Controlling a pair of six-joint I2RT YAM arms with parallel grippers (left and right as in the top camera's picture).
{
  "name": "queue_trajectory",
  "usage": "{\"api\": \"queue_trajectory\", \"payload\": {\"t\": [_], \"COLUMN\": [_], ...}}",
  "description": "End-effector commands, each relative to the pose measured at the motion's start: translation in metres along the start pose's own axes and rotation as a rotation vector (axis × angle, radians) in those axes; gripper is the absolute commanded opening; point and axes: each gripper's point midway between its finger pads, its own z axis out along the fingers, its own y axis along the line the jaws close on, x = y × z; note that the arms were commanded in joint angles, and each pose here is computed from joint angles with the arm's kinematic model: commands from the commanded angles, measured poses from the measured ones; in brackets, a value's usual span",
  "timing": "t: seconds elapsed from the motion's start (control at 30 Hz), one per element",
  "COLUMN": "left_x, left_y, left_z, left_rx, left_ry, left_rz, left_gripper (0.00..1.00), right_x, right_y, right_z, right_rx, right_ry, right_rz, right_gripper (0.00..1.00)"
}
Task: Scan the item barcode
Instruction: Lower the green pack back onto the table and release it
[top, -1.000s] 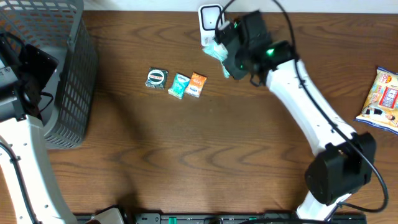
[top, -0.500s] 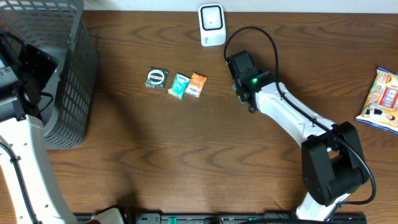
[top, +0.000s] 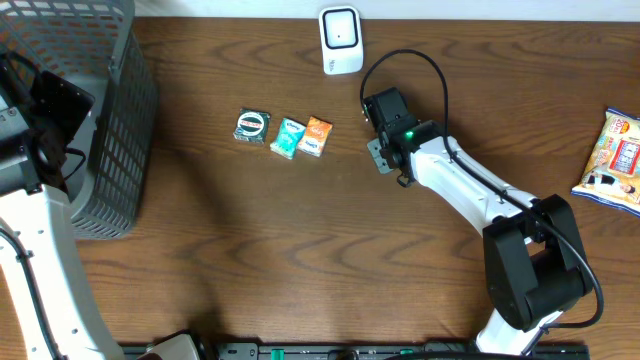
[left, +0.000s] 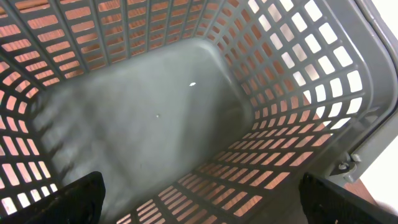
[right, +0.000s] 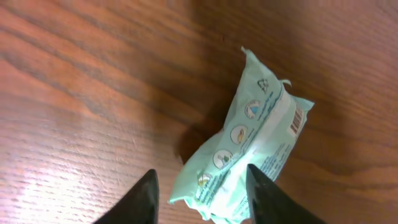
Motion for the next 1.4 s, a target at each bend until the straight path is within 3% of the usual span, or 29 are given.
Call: {"api": "queue_trajectory", "payload": {"t": [0.0,0.27,0.43,0.63,0.8,0.87,0.9,0.97,1.2,1.37], "left_x": [-0.003,-0.003,-0.003,-0.003,-0.003,-0.003,-0.003,-0.003,-0.003,-0.003], "left_y": [0.001,0.001,0.001,0.001,0.001,0.001,0.001,0.001,0.001,0.001], "left_z": [-0.001,-0.001,-0.001,-0.001,-0.001,-0.001,-0.001,-0.001,-0.001,-0.001], "left_rx": [-0.006,-0.006,-0.006,-0.006,-0.006,-0.006,-0.006,-0.006,-0.006,-0.006], "left_ry": [-0.011,-0.011,-0.011,-0.011,-0.011,-0.011,-0.011,-0.011,-0.011,-0.011], "left_rz": [-0.008,-0.008,-0.008,-0.008,-0.008,-0.008,-0.008,-0.008,-0.008,-0.008], "left_gripper": [0.98,0.98,0.98,0.98,0.98,0.98,0.98,0.98,0.98,0.98], "right_x": [-0.004,0.006,0.022,0.038,0.04,0.04,0.04,0.04,0.011,-0.036], "right_y": [0.002,-0.012,-0.02,-0.044,-0.044,-0.041,-0.038,-0.033,-0.012,0.019], "right_z": [-0.001,0.017,0.049,0.062,0.064,0.064,0.065,0.067,0.047,-0.005], "right_rx": [-0.004,0.08,0.133,0.254,0.235,0.218,0.193,0.161,-0.021,-0.331], "right_ry": [-0.018,0.016,0.068,0.105,0.114,0.115,0.119,0.123,0.078,-0.046], "right_rz": [0.013,0.163,0.22,0.304,0.311,0.314,0.318,0.322,0.352,0.327], "right_gripper": [0.49,0.55,0.63,0.63,0.38,0.32,0.17,0.01,0.01,0.01]}}
